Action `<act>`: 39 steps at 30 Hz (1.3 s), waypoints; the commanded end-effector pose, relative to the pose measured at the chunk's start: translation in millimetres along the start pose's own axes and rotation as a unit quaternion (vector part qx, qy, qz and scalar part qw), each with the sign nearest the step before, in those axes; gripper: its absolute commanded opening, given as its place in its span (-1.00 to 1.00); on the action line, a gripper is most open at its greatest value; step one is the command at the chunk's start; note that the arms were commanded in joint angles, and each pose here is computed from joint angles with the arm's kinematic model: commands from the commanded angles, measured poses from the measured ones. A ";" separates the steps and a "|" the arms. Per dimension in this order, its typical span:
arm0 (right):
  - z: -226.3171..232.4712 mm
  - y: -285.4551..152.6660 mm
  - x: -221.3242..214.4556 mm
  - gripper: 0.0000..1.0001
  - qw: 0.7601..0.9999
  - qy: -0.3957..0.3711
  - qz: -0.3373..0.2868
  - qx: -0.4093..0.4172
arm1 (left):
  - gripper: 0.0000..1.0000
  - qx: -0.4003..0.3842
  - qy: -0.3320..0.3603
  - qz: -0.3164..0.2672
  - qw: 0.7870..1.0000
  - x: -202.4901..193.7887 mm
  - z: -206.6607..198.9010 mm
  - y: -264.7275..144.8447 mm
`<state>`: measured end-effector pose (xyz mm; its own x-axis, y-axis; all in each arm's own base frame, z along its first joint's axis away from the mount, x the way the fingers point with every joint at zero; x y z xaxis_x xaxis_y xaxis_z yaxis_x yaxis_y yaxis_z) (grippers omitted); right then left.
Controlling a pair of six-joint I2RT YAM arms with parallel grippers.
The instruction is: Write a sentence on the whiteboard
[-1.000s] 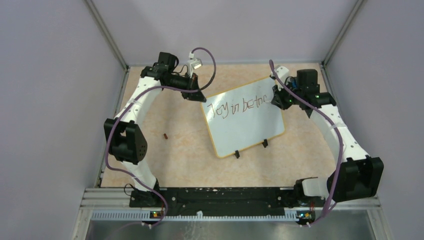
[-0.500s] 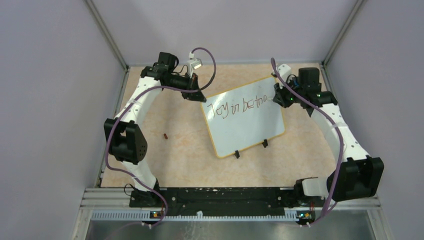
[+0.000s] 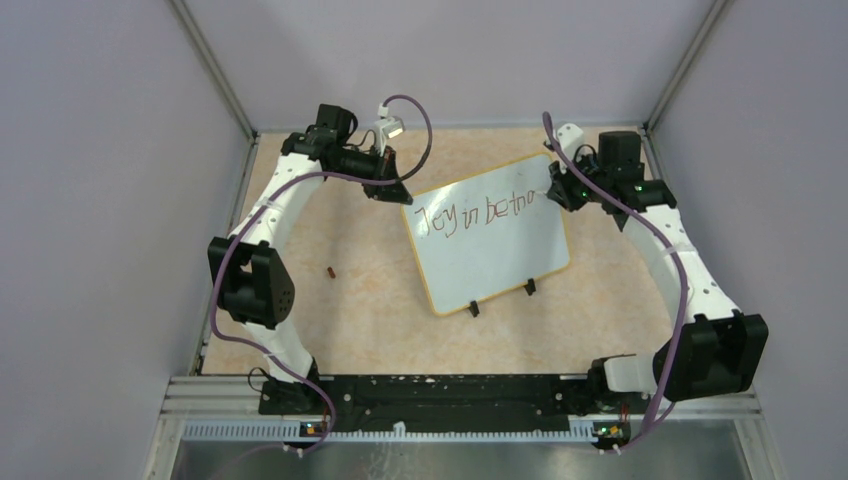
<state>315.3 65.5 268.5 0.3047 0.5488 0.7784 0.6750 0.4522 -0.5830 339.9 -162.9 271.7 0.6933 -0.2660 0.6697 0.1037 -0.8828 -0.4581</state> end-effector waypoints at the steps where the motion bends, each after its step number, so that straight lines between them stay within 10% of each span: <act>1: 2.0 -2.2 -3.8 -1.00 1.000 -0.009 -0.001 -0.003 | -1.00 -0.002 0.023 -0.006 1.000 4.5 -0.5 1.1; 31: 57.3 -31.1 22.9 -1.00 0.993 -0.019 -0.045 0.106 | -1.00 0.002 0.019 -0.010 1.000 5.4 -0.7 0.3; 39: 96.5 -45.6 19.6 -1.00 0.981 -0.027 -0.062 0.183 | -0.47 -0.004 0.020 -0.018 1.000 10.4 -7.4 -3.5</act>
<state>246.0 108.1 280.1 0.2442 0.5318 0.8109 0.4836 0.6580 -0.5772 339.3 -163.6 272.5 0.7054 -0.2579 0.6602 0.1025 -0.8846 -0.4550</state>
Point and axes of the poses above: each gripper's point midway between its finger pads, its own y axis out along the fingers, its own z axis along the line the jaws close on, x = y × z, the point moved 7 cm from there along -y, back along the fingers, and after that the axes turned 7 degrees about -y, right-handed, at the moved point
